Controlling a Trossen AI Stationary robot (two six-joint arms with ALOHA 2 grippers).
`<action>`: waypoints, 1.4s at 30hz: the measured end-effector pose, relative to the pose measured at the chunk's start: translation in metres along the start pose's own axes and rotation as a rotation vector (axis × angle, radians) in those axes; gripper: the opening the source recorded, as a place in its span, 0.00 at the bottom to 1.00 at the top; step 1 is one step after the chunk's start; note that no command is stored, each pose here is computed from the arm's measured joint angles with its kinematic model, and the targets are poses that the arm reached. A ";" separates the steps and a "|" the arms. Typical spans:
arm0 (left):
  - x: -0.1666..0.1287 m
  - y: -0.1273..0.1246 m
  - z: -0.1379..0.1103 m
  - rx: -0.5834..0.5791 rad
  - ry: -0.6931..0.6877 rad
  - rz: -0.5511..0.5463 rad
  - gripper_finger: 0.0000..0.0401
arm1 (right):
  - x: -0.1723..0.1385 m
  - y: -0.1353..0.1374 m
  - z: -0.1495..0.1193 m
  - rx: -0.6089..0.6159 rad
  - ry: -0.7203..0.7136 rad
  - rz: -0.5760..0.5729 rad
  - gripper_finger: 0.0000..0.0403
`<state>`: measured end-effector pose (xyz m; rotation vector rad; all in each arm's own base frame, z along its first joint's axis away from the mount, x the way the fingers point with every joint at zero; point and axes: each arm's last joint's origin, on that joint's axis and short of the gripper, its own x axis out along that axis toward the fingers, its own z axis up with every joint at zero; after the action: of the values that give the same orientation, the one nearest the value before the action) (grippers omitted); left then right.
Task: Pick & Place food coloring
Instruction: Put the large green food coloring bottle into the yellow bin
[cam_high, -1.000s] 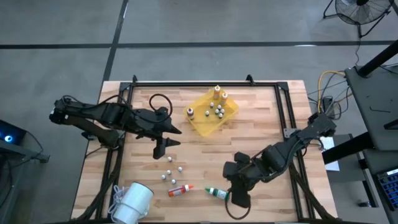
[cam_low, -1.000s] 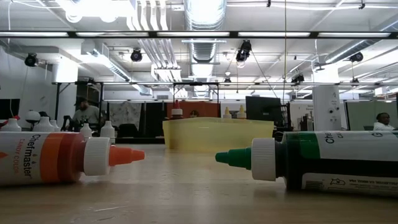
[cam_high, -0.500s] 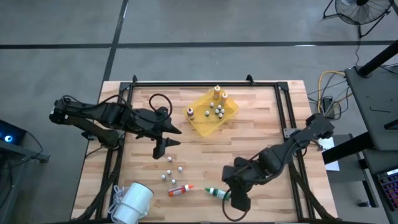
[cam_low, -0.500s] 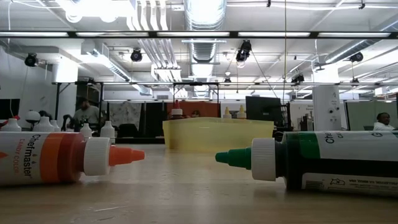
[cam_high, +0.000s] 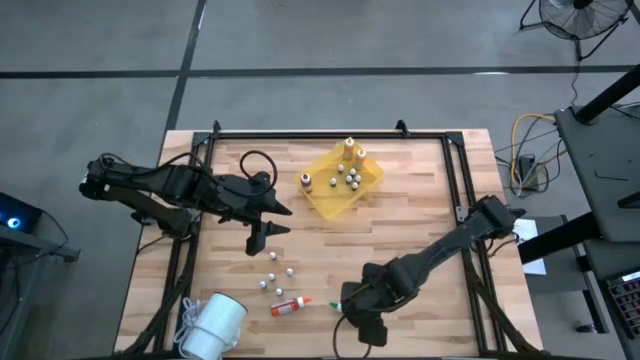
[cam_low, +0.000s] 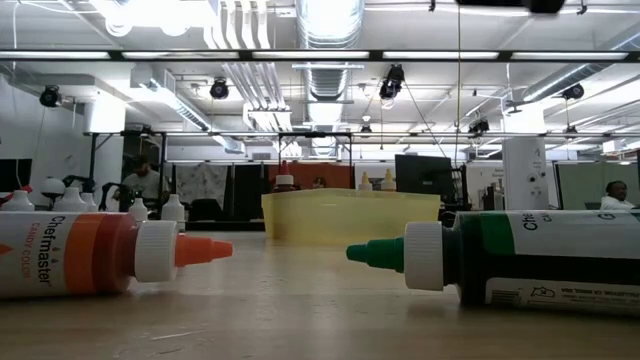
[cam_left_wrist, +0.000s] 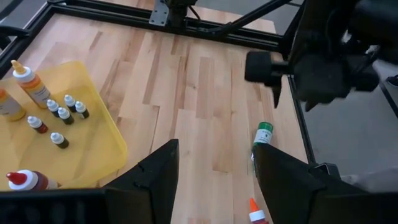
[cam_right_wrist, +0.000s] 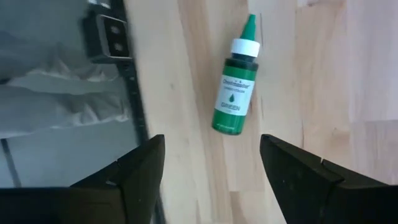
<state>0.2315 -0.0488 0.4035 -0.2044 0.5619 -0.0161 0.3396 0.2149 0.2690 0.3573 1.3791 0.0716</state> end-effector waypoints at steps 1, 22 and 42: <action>0.000 0.000 0.000 0.000 0.000 0.000 0.45 | 0.005 -0.001 0.002 0.002 0.007 -0.009 0.63; 0.000 -0.001 0.004 -0.016 -0.049 0.001 0.45 | 0.077 -0.005 0.008 0.073 0.080 -0.160 0.63; 0.000 -0.001 0.005 -0.063 -0.054 -0.003 0.45 | 0.129 -0.007 0.007 0.084 0.102 -0.185 0.61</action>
<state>0.2342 -0.0490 0.4079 -0.2665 0.5086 0.0048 0.3711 0.2398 0.1465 0.2982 1.5138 -0.1227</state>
